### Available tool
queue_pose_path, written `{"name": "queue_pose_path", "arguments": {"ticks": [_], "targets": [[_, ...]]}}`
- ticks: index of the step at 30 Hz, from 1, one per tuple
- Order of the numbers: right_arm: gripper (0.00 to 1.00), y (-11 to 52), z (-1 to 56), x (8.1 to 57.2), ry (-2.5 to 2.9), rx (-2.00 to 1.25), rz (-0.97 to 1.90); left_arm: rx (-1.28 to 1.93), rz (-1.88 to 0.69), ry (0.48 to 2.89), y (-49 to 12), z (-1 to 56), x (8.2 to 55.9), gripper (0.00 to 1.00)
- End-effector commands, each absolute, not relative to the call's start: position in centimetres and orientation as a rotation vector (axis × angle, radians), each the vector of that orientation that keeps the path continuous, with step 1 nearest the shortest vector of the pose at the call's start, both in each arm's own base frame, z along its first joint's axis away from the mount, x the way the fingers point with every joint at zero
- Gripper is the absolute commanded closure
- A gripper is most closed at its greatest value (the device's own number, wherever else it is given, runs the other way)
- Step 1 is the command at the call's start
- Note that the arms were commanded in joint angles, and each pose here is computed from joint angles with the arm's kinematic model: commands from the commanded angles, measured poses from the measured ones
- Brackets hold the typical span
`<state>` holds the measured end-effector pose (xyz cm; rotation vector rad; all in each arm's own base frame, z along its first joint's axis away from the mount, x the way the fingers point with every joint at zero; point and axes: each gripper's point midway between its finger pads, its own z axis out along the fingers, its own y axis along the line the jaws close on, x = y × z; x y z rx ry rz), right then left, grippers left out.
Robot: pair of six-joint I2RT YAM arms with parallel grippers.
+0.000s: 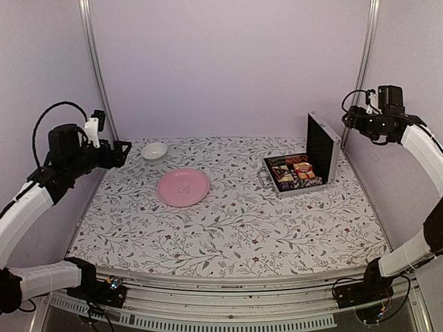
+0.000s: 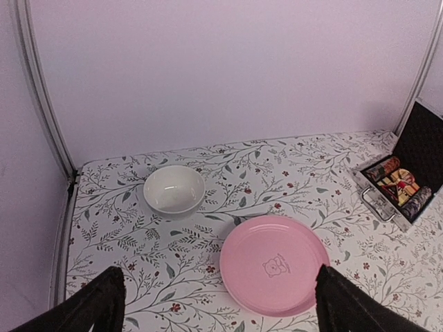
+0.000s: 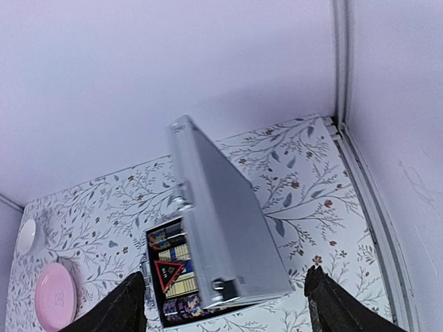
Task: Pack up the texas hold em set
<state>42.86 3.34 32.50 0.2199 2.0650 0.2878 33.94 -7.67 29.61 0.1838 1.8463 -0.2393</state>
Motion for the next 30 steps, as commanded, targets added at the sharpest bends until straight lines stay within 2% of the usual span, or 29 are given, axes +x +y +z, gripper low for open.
{"name": "queue_pose_path", "arguments": {"ticks": [1, 5, 9, 17, 21, 30], "targets": [[0.21, -0.8, 31.0, 43.9, 2.000, 0.422, 0.420, 0.188, -0.235, 1.826, -7.4, 30.0, 33.6, 0.04], [0.13, -3.9, 27.7, 45.2, 1.999, 0.551, 0.369, 0.197, -0.249, 1.823, -7.6, 30.1, 33.5, 0.05], [0.12, -5.3, 23.8, 47.3, 2.083, 0.554, 0.279, 0.210, -0.271, 1.825, -8.0, 30.1, 33.5, 0.06], [0.21, 1.5, 21.1, 47.9, 2.180, 0.235, 0.590, 0.210, -0.271, 1.836, -8.0, 29.8, 33.5, 0.05], [0.22, 5.2, 18.9, 46.7, 2.255, 0.063, 0.546, 0.214, -0.281, 1.841, -8.2, 29.6, 33.6, 0.05], [0.29, 11.7, 12.4, 44.2, 2.419, -0.094, 0.528, 0.221, -0.292, 1.859, -8.5, 29.0, 33.8, 0.07]]}}
